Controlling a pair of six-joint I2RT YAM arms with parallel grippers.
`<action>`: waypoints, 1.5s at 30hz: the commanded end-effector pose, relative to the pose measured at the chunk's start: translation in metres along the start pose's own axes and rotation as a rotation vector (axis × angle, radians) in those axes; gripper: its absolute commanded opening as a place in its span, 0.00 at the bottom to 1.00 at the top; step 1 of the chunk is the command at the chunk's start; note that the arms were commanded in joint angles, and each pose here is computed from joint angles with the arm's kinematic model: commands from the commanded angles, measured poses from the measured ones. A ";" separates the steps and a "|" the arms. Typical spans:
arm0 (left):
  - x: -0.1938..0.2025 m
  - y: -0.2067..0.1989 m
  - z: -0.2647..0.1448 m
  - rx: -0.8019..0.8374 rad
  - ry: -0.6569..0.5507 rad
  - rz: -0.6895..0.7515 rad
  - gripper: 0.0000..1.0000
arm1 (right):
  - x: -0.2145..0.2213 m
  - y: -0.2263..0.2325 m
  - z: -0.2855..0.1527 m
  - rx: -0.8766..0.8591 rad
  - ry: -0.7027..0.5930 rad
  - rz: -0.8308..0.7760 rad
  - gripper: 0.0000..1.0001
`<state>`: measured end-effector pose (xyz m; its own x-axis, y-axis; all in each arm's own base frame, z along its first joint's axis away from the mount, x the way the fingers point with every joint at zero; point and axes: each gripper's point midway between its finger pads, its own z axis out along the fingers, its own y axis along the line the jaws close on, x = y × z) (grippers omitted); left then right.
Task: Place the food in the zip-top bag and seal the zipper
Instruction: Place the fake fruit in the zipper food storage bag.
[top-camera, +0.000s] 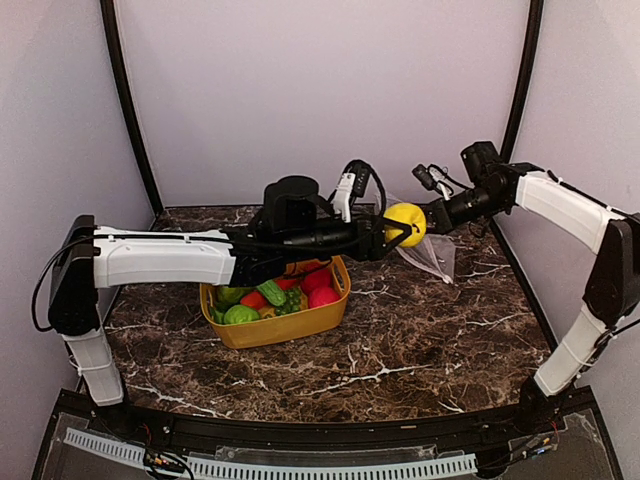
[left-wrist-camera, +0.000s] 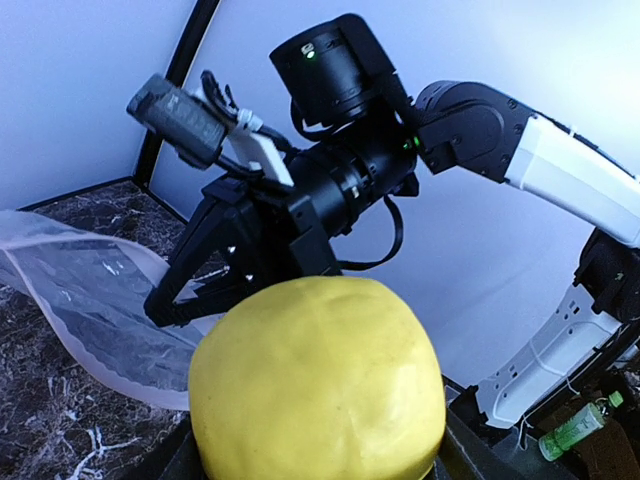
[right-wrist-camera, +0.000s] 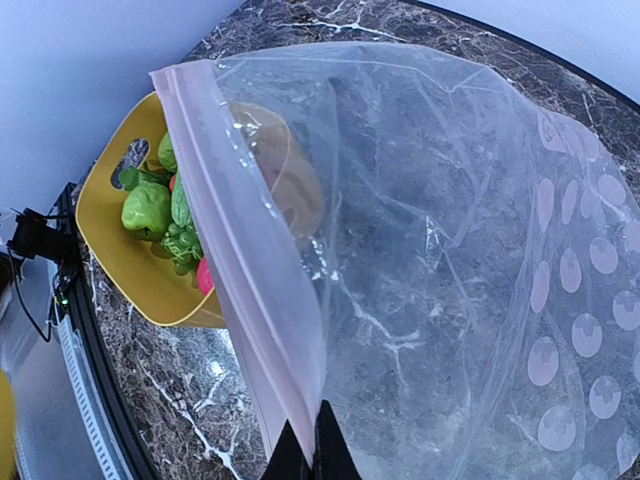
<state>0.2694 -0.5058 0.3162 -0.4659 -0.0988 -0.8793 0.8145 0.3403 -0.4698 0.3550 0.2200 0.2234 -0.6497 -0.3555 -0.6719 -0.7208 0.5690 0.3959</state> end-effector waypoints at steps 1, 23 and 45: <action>-0.004 -0.004 0.018 0.052 -0.047 -0.006 0.48 | -0.014 0.022 -0.015 -0.064 -0.038 0.008 0.00; 0.030 0.100 0.051 -0.402 -0.009 -0.112 0.27 | -0.024 0.045 -0.043 -0.067 -0.074 -0.027 0.00; -0.004 0.082 0.075 -0.246 -0.123 -0.140 0.50 | -0.026 0.066 -0.039 -0.148 -0.071 -0.020 0.00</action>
<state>0.3722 -0.5382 0.2406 -0.5333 -0.2224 -0.8161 0.5676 0.6213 -0.5402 0.3169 0.2390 0.2727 -0.6374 -0.3297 -0.6964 -0.7524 0.4609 0.4705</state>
